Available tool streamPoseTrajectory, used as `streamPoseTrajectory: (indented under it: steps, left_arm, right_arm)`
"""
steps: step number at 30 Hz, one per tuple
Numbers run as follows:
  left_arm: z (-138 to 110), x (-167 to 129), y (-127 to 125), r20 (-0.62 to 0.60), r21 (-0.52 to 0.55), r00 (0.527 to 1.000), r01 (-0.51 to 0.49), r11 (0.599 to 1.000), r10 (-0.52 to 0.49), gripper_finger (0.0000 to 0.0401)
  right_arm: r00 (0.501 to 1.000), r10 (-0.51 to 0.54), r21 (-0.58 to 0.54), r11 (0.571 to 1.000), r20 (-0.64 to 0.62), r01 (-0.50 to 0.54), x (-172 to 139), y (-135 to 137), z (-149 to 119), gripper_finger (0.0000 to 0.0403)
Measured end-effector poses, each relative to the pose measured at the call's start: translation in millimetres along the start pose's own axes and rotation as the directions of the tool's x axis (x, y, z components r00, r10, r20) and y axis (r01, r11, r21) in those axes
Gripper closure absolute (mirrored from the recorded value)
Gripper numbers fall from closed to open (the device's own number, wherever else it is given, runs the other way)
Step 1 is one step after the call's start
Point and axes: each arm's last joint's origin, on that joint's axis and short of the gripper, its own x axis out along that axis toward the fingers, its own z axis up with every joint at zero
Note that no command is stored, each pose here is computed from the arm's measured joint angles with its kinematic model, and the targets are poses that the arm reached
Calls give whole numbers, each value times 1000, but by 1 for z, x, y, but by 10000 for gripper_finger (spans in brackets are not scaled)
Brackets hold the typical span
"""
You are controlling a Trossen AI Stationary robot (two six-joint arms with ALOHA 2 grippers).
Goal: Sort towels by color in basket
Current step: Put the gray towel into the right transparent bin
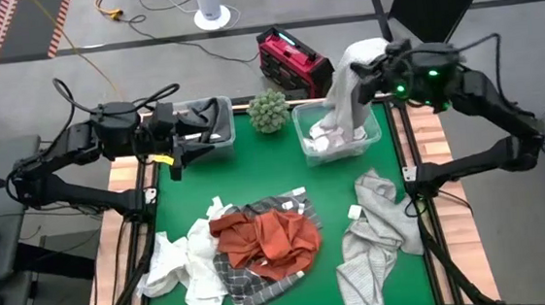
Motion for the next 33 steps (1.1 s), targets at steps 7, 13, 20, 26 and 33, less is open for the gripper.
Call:
streamPoseTrajectory:
  steps: [7,13,20,26,33]
  left_arm:
    - [0,0,0,3,-1,1000,-15,1000,15,154]
    - [0,0,1,3,-9,1000,-17,1000,17,154]
    - [0,0,1,3,-17,1000,-21,1000,21,154]
    - [0,0,1,2,-29,1000,-21,999,21,154]
    - [0,0,1,3,-40,1000,-20,999,21,154]
  right_arm:
    - [961,-113,-167,983,-253,72,60,17,-35,384]
    - [792,-242,-340,939,-561,46,100,22,-83,384]
    - [572,-276,-324,946,-773,18,141,5,-139,384]
    - [476,-277,-251,961,-835,119,172,-17,-167,348]
    - [397,-264,-198,959,-879,201,192,-36,-180,293]
